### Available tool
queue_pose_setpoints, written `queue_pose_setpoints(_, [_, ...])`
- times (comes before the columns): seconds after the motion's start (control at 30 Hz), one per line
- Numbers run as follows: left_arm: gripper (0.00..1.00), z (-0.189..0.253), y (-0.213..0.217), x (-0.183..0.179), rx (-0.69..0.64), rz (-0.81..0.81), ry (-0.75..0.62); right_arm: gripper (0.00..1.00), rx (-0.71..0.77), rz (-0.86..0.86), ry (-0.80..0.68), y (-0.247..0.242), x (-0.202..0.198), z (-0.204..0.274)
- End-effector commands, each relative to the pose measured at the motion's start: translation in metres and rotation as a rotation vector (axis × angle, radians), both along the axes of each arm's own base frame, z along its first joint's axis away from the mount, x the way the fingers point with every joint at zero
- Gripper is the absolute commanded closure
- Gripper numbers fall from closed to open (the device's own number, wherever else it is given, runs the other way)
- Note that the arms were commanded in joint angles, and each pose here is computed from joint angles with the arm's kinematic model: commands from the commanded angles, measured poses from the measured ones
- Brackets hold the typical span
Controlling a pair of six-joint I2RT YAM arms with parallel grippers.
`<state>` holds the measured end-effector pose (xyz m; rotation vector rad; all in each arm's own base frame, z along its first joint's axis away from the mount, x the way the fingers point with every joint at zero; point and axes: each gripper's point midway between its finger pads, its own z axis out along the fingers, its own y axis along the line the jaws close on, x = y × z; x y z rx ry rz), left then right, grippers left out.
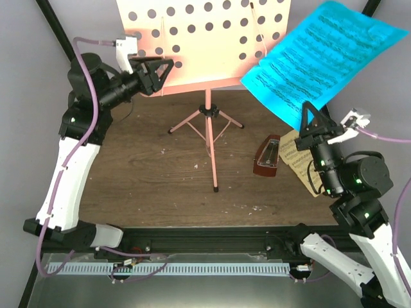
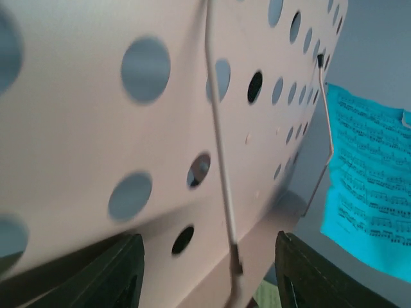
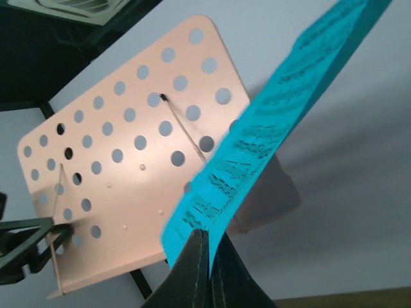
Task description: Pack up the instrument practice props
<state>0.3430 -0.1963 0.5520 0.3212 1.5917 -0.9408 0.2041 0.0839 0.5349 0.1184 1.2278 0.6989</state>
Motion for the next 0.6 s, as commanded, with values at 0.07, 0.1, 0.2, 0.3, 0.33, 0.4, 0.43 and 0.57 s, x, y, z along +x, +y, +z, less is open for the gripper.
queue_pose_setpoints(0.07, [0.34, -0.019, 0.012, -0.046, 0.032, -0.016, -0.054, 0.99, -0.046, -0.119, 0.175, -0.028, -0.003, -0.059])
queue_pose_setpoints(0.1, [0.32, -0.038, 0.016, -0.046, 0.053, 0.005, -0.030, 0.99, -0.053, -0.133, 0.205, -0.029, -0.001, -0.072])
queue_pose_setpoints(0.2, [0.24, -0.069, 0.037, -0.058, 0.089, 0.104, -0.027, 0.99, -0.072, -0.158, 0.289, -0.027, 0.010, -0.109])
queue_pose_setpoints(0.3, [0.22, -0.111, 0.051, -0.063, 0.129, 0.150, 0.015, 0.99, -0.091, -0.178, 0.337, -0.020, 0.025, -0.138])
queue_pose_setpoints(0.33, [0.23, -0.122, 0.055, -0.065, 0.137, 0.161, 0.028, 0.99, -0.096, -0.182, 0.342, -0.018, 0.030, -0.145])
queue_pose_setpoints(0.4, [0.23, -0.147, 0.065, -0.067, 0.154, 0.186, 0.060, 0.99, -0.125, -0.182, 0.340, -0.011, 0.038, -0.154])
queue_pose_setpoints(0.43, [0.23, -0.158, 0.069, -0.069, 0.164, 0.197, 0.071, 0.99, -0.140, -0.197, 0.340, -0.010, 0.043, -0.158])
queue_pose_setpoints(0.57, [0.23, -0.204, 0.080, -0.071, 0.202, 0.226, 0.150, 0.99, -0.201, -0.251, 0.319, -0.010, 0.063, -0.166])
